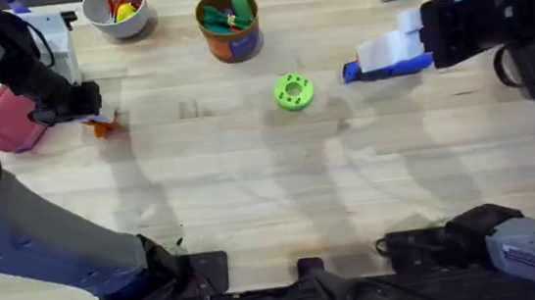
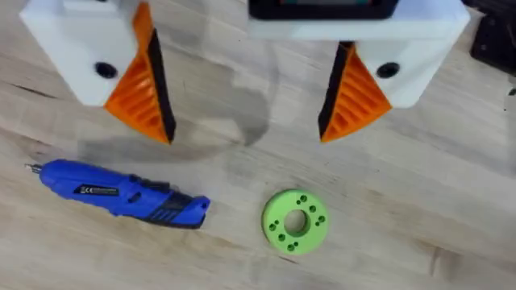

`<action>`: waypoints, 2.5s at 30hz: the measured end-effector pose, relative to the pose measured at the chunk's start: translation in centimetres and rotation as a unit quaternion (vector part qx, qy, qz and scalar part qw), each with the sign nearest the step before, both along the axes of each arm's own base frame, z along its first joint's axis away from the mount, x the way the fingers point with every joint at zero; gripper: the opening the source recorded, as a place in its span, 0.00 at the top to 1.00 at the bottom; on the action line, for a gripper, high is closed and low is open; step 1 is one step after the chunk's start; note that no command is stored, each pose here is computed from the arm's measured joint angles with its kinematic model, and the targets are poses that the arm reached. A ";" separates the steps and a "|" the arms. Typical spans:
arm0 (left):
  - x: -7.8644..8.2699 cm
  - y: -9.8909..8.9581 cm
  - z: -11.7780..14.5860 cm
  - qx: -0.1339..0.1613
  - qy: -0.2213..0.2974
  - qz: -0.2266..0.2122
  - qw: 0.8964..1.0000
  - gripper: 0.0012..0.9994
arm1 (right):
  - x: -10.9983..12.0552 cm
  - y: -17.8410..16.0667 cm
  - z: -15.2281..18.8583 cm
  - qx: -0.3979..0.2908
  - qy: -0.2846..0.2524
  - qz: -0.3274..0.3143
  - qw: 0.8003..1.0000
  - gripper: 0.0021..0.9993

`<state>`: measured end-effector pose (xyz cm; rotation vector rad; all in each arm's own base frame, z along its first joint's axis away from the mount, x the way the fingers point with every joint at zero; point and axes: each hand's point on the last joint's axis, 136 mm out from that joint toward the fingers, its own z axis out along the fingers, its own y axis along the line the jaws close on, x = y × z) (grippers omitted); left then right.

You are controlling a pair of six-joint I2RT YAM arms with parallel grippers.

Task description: Pick up the gripper from the table and insert it into the empty holder that is missing its gripper. Then pick up a screw, insert it into the mounting hole, and use the screwdriver to tighten it. Finally, clean up the table by picking up the vegetable and placing it into the bucket.

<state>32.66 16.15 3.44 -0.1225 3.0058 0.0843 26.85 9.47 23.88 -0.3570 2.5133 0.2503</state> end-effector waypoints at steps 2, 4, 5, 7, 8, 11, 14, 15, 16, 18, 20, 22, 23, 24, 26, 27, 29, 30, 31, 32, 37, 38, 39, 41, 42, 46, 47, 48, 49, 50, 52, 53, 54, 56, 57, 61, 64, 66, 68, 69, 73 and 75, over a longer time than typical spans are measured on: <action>0.0 0.0 0.0 0.000 0.000 0.000 1.000 0.98 | 0.0 0.0 0.0 0.001 0.000 -0.001 1.000 0.01; 0.0 0.0 0.0 0.000 0.000 0.000 1.000 0.98 | 0.0 0.0 0.0 0.001 0.000 -0.001 1.000 0.01; 0.0 0.0 0.0 0.000 0.000 0.000 1.000 0.98 | 0.0 0.0 0.0 0.001 0.000 -0.001 1.000 0.01; 0.1 0.0 0.1 0.000 0.000 0.000 1.000 0.98 | 0.0 0.0 0.0 0.001 0.000 -0.001 1.000 0.01; 0.1 0.1 0.3 0.000 0.000 0.000 1.000 0.98 | 0.0 0.0 0.0 0.001 0.000 -0.001 1.000 0.01; 0.7 0.2 1.8 -0.003 -0.005 0.000 1.000 0.98 | 0.0 0.0 0.0 0.001 0.000 -0.001 1.000 0.01; 2.2 0.2 4.1 -0.009 -0.026 -0.004 1.000 0.98 | 0.0 0.0 0.0 0.001 0.000 -0.001 1.000 0.01; 2.9 0.1 5.0 -0.010 -0.035 -0.004 0.999 0.98 | 0.0 0.0 0.0 0.001 0.000 -0.001 1.000 0.01; 3.5 -0.1 6.0 -0.010 -0.044 -0.004 0.999 0.98 | 0.0 0.0 0.0 0.001 0.000 -0.001 1.000 0.01; 4.8 -0.7 8.0 -0.009 -0.062 -0.007 0.998 0.98 | 0.0 0.0 0.0 0.001 0.000 -0.001 1.000 0.01; 6.4 -1.8 10.0 -0.005 -0.083 -0.016 0.996 0.98 | 0.0 0.0 0.0 0.001 0.000 -0.001 1.000 0.01; 8.3 -3.6 12.0 -0.004 -0.109 -0.028 0.994 0.98 | 0.0 0.0 0.0 0.001 0.000 -0.001 1.000 0.01; 9.1 -4.6 12.9 -0.004 -0.122 -0.035 0.992 0.98 | 0.0 0.0 0.0 0.001 0.000 -0.001 1.000 0.01; 10.1 -6.1 13.9 -0.006 -0.137 -0.044 0.990 0.98 | 0.0 0.0 0.0 0.001 0.000 -0.001 1.000 0.01; 11.8 -9.0 15.4 -0.014 -0.164 -0.062 0.984 0.98 | 0.0 0.0 0.0 0.001 0.000 -0.001 1.000 0.01; 12.5 -10.4 15.9 -0.017 -0.176 -0.071 0.982 0.98 | 0.0 0.0 0.0 0.001 0.000 -0.001 1.000 0.01; 13.7 -13.5 16.6 -0.030 -0.199 -0.091 0.975 0.98 | 0.0 0.0 0.0 0.001 0.000 -0.001 1.000 0.01; 14.2 -15.2 16.9 -0.037 -0.209 -0.102 0.972 0.98 | 0.0 0.0 0.0 0.001 0.000 -0.001 1.000 0.01; 14.7 -16.7 17.2 -0.043 -0.218 -0.111 0.969 0.98 | 0.0 0.0 0.0 0.001 0.000 -0.001 1.000 0.01; 15.1 -18.0 17.4 -0.049 -0.228 -0.119 0.965 0.98 | 0.0 0.0 0.0 0.001 0.000 -0.001 1.000 0.01; 17.4 -24.5 17.6 -0.083 -0.269 -0.155 0.947 0.98 | 0.0 0.0 0.0 0.001 0.000 -0.001 1.000 0.01; 17.7 -25.6 17.1 -0.088 -0.269 -0.161 0.945 0.98 | 0.0 0.0 0.0 0.001 0.000 -0.001 1.000 0.01; 18.0 -26.4 16.5 -0.092 -0.268 -0.166 0.945 0.98 | 0.0 0.0 0.0 0.001 0.000 -0.001 1.000 0.01; 18.6 -28.2 14.8 -0.099 -0.260 -0.177 0.944 0.98 | 0.0 0.0 0.0 0.001 0.000 -0.001 1.000 0.01; 18.8 -29.1 13.7 -0.101 -0.254 -0.182 0.945 0.98 | 0.0 0.0 0.0 0.001 0.000 -0.001 1.000 0.01; 19.7 -31.3 9.9 -0.111 -0.234 -0.195 0.946 0.98 | 0.0 0.0 0.0 0.001 0.000 -0.001 1.000 0.01; 19.8 -31.6 9.3 -0.112 -0.232 -0.197 0.946 0.98 | 0.0 0.0 0.0 0.001 0.000 -0.001 1.000 0.01; 19.9 -31.7 9.2 -0.114 -0.233 -0.198 0.945 0.98 | 0.0 0.0 0.0 0.001 0.000 -0.001 1.000 0.01; 19.9 -31.7 9.3 -0.115 -0.234 -0.197 0.945 0.98 | 0.0 0.0 0.0 0.001 0.000 -0.001 1.000 0.01; 19.9 -31.7 9.4 -0.115 -0.234 -0.196 0.945 0.98 | 0.0 0.0 0.0 0.001 0.000 -0.001 1.000 0.01; 19.9 -31.7 9.4 -0.116 -0.234 -0.195 0.945 0.98 | 0.0 0.0 0.0 0.001 0.000 -0.001 1.000 0.01; 19.9 -31.7 9.4 -0.116 -0.234 -0.196 0.945 0.95 | 0.0 0.0 0.0 0.001 0.001 -0.001 1.000 0.01; 19.9 -31.7 9.4 -0.116 -0.234 -0.196 0.945 0.82 | 0.0 0.0 0.0 0.001 0.001 -0.001 1.000 0.01; 19.8 -31.7 9.4 -0.116 -0.233 -0.195 0.946 0.49 | 0.0 0.0 0.0 0.001 0.000 -0.001 1.000 0.01; 19.8 -31.7 9.4 -0.116 -0.233 -0.195 0.946 0.35 | 0.0 0.0 0.0 0.001 0.001 -0.001 1.000 0.01; 19.8 -31.6 9.4 -0.117 -0.232 -0.191 0.946 0.02 | 0.0 0.0 0.0 0.001 0.000 -0.001 1.000 0.01; 19.8 -31.6 10.0 -0.117 -0.237 -0.192 0.945 0.01 | 0.0 0.0 0.0 0.001 0.000 -0.001 1.000 0.01; 19.6 -31.6 11.4 -0.118 -0.248 -0.193 0.942 0.01 | 0.0 0.0 0.0 0.001 0.000 -0.001 1.000 0.01; 19.0 -31.5 13.5 -0.118 -0.261 -0.194 0.938 0.01 | 0.0 0.0 0.0 0.001 0.000 -0.001 1.000 0.01; 18.6 -31.4 14.6 -0.118 -0.265 -0.194 0.937 0.01 | 0.0 0.0 0.0 0.001 0.000 -0.001 1.000 0.01; 15.2 -30.4 19.3 -0.113 -0.272 -0.196 0.935 0.01 | 0.0 0.0 0.0 0.001 0.000 -0.001 1.000 0.01; 13.3 -29.7 20.9 -0.104 -0.266 -0.194 0.939 0.01 | 0.0 0.0 0.0 0.001 0.000 -0.001 1.000 0.01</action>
